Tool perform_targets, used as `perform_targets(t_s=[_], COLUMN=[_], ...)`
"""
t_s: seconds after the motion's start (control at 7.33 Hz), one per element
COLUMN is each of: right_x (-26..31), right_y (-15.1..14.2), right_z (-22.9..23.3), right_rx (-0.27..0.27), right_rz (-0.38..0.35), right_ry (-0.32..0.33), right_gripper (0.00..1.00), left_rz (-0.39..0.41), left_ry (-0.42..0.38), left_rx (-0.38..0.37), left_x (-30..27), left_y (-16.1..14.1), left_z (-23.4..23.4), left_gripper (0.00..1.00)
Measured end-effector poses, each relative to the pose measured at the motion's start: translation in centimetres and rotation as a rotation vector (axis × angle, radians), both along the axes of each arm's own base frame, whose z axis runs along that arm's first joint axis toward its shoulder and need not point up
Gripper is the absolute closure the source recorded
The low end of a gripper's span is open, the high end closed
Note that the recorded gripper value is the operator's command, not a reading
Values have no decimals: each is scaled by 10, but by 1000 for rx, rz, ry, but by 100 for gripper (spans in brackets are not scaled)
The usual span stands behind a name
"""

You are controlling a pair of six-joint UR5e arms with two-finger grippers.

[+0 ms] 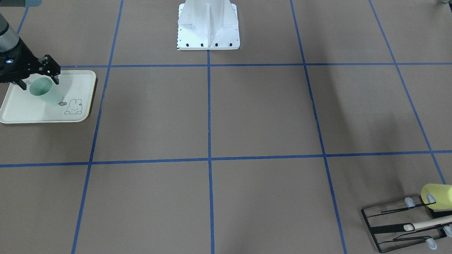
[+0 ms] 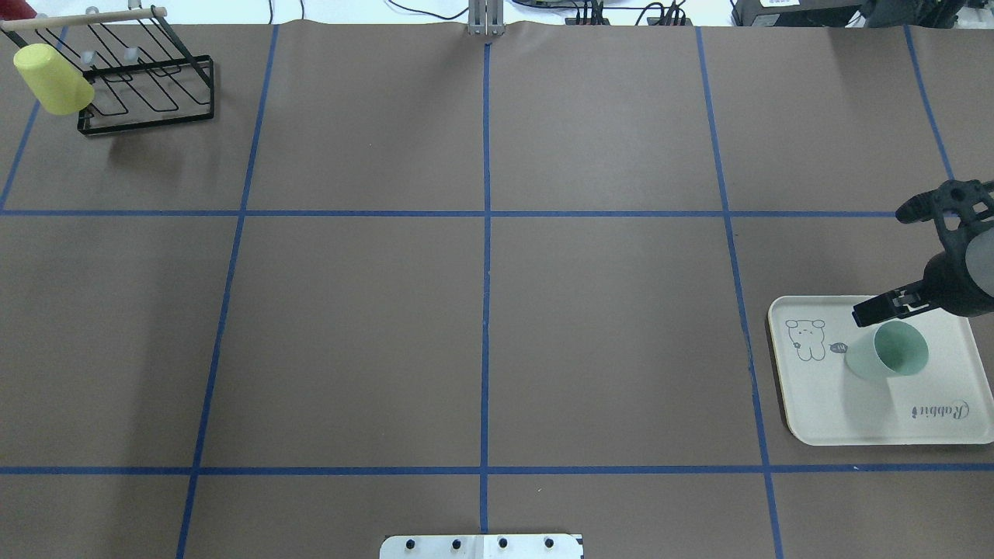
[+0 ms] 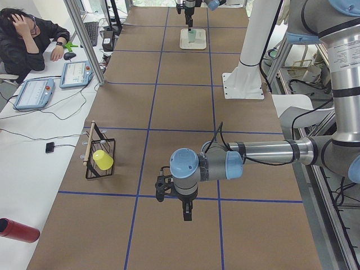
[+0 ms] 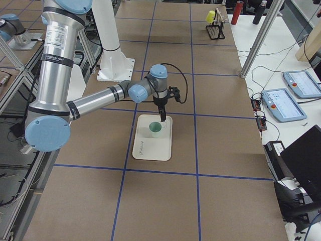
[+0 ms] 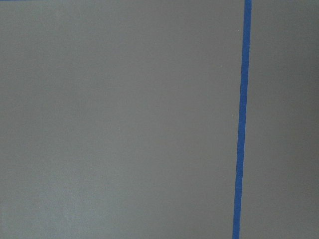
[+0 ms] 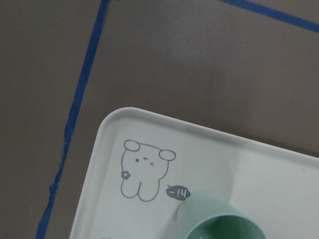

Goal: Left arm grabs green cup and hands to right arm on tray

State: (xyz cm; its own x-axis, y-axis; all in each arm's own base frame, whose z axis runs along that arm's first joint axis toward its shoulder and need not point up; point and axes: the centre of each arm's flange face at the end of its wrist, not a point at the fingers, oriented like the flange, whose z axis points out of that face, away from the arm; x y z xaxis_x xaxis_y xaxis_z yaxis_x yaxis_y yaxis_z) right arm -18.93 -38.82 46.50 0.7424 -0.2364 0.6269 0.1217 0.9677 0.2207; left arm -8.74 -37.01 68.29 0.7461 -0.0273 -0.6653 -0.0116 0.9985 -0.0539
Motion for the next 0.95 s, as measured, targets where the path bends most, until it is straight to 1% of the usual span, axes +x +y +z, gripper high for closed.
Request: perform_targets(t_s=[0.14,0.27,0.55,0.82,0.95], right_x=[18,42,101,155,186], right_y=[-16,-31,-53,-57,-49], right_z=[1,13,60,124,148], right_rx=[21,36,65,74,64], right_rz=[12,9,-35,-82,-77], right_ry=[-4,-5,10,53,59], right_gripper=[0,0,0,0,0], left_rz=[1,3,5,7,8], left_ry=[1,1,2,2,2], left_rx=[0,2,7,10,11], left_x=[0,0,0,1,1], left_y=[0,0,0,-1,-1], left_z=[1,1,-1,-2,-2], left_gripper=[0,0,0,0,0])
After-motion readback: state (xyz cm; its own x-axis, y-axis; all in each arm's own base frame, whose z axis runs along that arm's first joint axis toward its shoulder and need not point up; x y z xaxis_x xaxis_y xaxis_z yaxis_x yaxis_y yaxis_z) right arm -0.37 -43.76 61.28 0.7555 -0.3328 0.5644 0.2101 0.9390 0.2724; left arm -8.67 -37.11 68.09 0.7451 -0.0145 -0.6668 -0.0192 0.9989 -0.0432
